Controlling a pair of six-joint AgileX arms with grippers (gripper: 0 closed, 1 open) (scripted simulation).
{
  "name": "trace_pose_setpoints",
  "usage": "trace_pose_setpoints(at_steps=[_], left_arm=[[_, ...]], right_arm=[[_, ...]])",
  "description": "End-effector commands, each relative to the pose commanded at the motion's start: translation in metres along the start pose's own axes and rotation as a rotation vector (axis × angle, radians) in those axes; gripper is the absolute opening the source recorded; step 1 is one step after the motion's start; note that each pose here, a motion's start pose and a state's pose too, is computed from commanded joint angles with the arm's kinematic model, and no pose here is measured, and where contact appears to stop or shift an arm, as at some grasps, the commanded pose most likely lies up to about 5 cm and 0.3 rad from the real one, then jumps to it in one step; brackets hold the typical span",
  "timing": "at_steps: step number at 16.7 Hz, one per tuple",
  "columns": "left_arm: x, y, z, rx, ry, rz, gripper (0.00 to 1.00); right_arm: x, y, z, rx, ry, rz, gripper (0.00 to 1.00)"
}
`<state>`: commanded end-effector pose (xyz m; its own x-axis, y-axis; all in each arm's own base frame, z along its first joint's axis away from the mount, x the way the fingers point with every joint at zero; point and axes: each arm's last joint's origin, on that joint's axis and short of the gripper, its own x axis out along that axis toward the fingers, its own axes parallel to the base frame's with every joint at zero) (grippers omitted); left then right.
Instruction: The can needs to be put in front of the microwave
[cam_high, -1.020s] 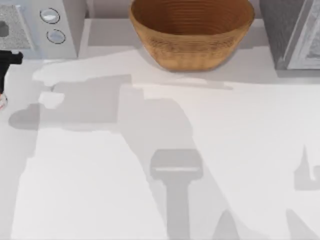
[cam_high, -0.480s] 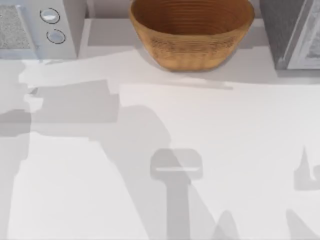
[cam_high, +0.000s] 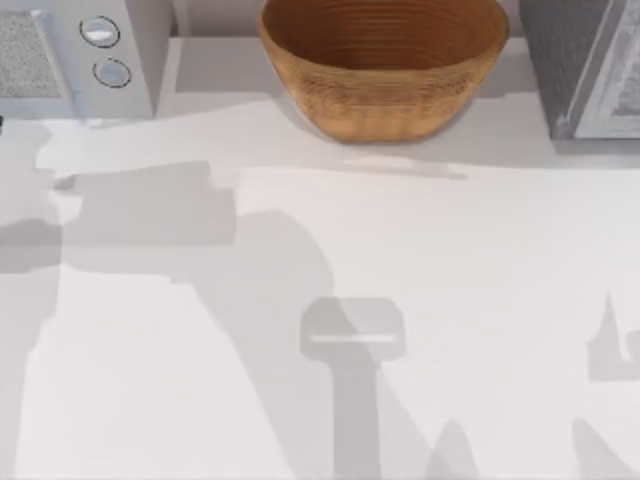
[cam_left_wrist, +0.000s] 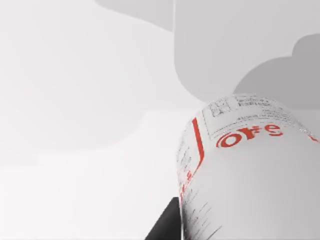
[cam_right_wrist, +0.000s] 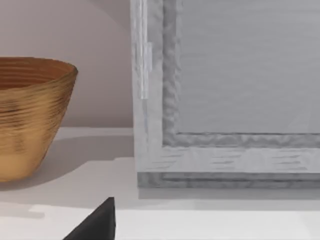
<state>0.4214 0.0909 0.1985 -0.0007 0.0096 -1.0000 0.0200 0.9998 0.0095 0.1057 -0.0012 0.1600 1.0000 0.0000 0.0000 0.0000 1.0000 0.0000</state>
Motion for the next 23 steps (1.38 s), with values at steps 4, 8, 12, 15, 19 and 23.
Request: trace_pose_setpoints(at_steps=[4,8,12,15,19,23], left_arm=[[0.0000,0.0000,0.0000,0.000,0.000,0.000,0.23],[0.0000,0.0000,0.0000,0.000,0.000,0.000,0.53],[0.0000,0.0000,0.0000,0.000,0.000,0.000,0.83],[0.0000,0.0000,0.0000,0.000,0.000,0.000,1.00],[0.0000,0.0000,0.0000,0.000,0.000,0.000,1.00],[0.0001,-0.0004,0.0001,0.001,0.000,0.000,1.00]], right_arm=[[0.0000,0.0000,0.0000,0.000,0.000,0.000,1.00],[0.0000,0.0000,0.0000,0.000,0.000,0.000,1.00],[0.0000,0.0000,0.0000,0.000,0.000,0.000,1.00],[0.0000,0.0000,0.0000,0.000,0.000,0.000,1.00],[0.0000,0.0000,0.0000,0.000,0.000,0.000,1.00],[0.0000,0.0000,0.0000,0.000,0.000,0.000,1.00]])
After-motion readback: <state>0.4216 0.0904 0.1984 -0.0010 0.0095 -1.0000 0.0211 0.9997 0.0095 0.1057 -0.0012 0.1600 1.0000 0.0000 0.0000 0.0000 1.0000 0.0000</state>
